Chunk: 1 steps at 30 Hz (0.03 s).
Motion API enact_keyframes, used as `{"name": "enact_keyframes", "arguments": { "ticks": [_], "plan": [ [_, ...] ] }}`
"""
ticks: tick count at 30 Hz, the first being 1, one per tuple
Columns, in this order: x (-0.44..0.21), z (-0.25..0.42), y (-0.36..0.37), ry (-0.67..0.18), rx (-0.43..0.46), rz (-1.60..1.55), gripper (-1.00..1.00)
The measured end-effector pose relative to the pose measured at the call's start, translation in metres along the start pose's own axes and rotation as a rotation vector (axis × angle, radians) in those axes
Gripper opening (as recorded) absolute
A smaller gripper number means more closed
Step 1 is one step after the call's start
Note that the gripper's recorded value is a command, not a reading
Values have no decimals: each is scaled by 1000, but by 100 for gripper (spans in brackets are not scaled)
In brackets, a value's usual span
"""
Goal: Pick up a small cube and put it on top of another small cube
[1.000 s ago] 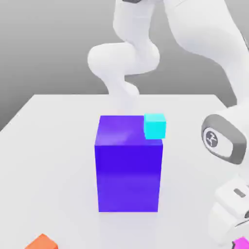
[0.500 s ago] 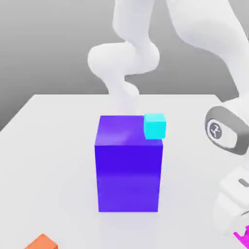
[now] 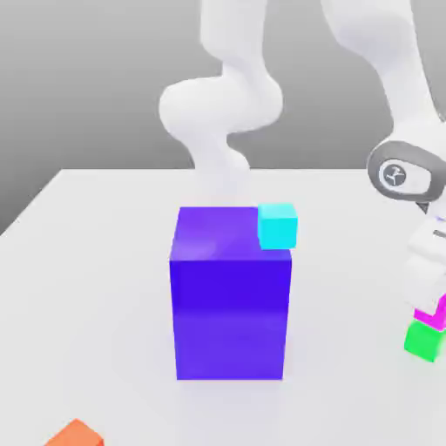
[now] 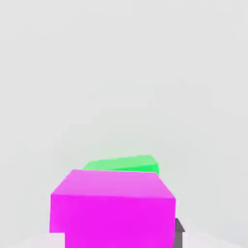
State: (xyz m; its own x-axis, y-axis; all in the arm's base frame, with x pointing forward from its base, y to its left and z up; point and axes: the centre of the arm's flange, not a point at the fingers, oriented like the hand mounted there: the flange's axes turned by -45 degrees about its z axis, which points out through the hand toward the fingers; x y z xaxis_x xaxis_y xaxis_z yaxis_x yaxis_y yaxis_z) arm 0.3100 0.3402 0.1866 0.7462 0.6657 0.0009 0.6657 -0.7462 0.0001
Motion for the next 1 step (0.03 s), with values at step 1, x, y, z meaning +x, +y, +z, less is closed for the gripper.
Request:
{"name": "enact_keyframes", "arguments": {
  "ticks": [1],
  "plan": [
    [0, 0, 0, 0, 0, 0, 100]
  ]
}}
